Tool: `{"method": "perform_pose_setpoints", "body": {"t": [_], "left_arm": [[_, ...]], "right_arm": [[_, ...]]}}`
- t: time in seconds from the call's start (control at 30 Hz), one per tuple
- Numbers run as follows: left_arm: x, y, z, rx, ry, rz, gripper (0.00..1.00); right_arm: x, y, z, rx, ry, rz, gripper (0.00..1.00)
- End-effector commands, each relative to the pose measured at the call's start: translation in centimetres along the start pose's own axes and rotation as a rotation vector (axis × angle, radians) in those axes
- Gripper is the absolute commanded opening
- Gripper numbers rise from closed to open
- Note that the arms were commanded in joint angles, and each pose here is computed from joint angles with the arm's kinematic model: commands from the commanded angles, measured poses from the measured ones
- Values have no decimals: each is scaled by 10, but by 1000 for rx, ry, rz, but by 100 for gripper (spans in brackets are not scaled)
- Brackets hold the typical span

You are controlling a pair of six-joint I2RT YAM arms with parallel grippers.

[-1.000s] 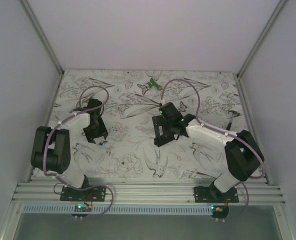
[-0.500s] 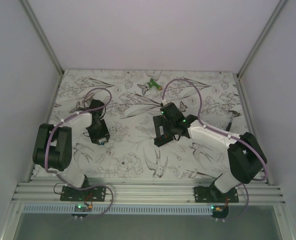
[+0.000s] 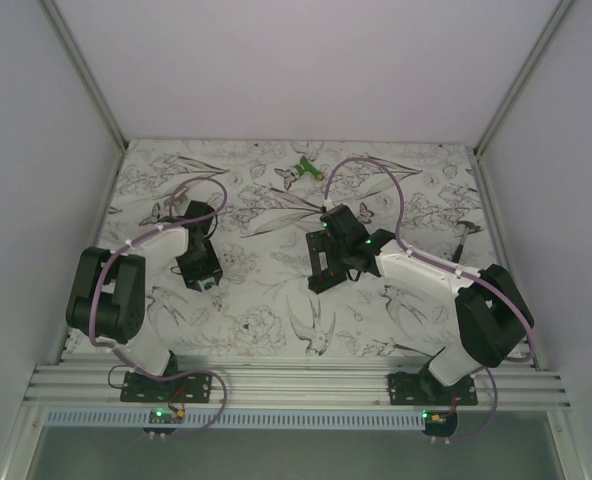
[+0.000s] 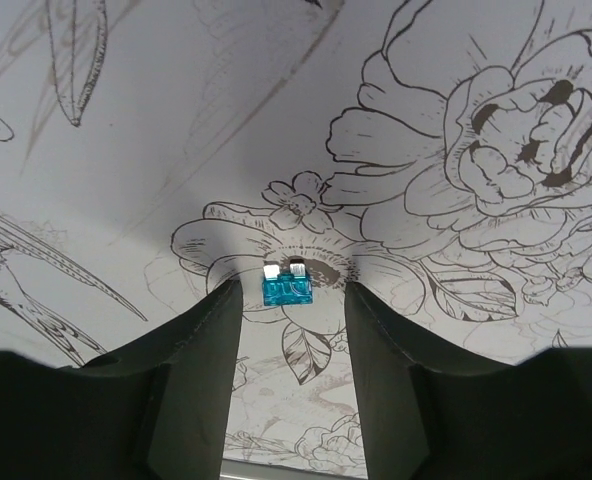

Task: Snap on the fuse box
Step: Pick up the fuse from the center of the board.

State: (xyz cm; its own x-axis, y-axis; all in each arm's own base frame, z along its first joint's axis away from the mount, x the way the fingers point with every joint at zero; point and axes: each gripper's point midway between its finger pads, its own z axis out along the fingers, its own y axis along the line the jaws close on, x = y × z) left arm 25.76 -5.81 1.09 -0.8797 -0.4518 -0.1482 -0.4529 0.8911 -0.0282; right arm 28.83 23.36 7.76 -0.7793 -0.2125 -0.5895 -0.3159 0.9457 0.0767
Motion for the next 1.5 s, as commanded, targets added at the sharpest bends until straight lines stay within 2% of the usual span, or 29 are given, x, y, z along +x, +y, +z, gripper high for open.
{"method": "perform_pose_setpoints", "body": {"t": [0.0,0.33,0.93,1.13,1.47], "left_arm": [[0,9,0,-81,-2,-16,48],[6,7,8,-92,33,-22,37],[20,-5,2,-22,66,-91,24],[18,-29,-7,84,66,-143,20],[10,-82,-47,319,46,-238,19]], "right_arm": [[-10,-2,-3,2,-38,13,100],[-9,-2,-2,0,-34,10,100],[-11,0,-6,-17,-53,17,100],[-16,13,-10,-101,-104,39,100],[-34,59,-17,-339,-236,66,100]]}}
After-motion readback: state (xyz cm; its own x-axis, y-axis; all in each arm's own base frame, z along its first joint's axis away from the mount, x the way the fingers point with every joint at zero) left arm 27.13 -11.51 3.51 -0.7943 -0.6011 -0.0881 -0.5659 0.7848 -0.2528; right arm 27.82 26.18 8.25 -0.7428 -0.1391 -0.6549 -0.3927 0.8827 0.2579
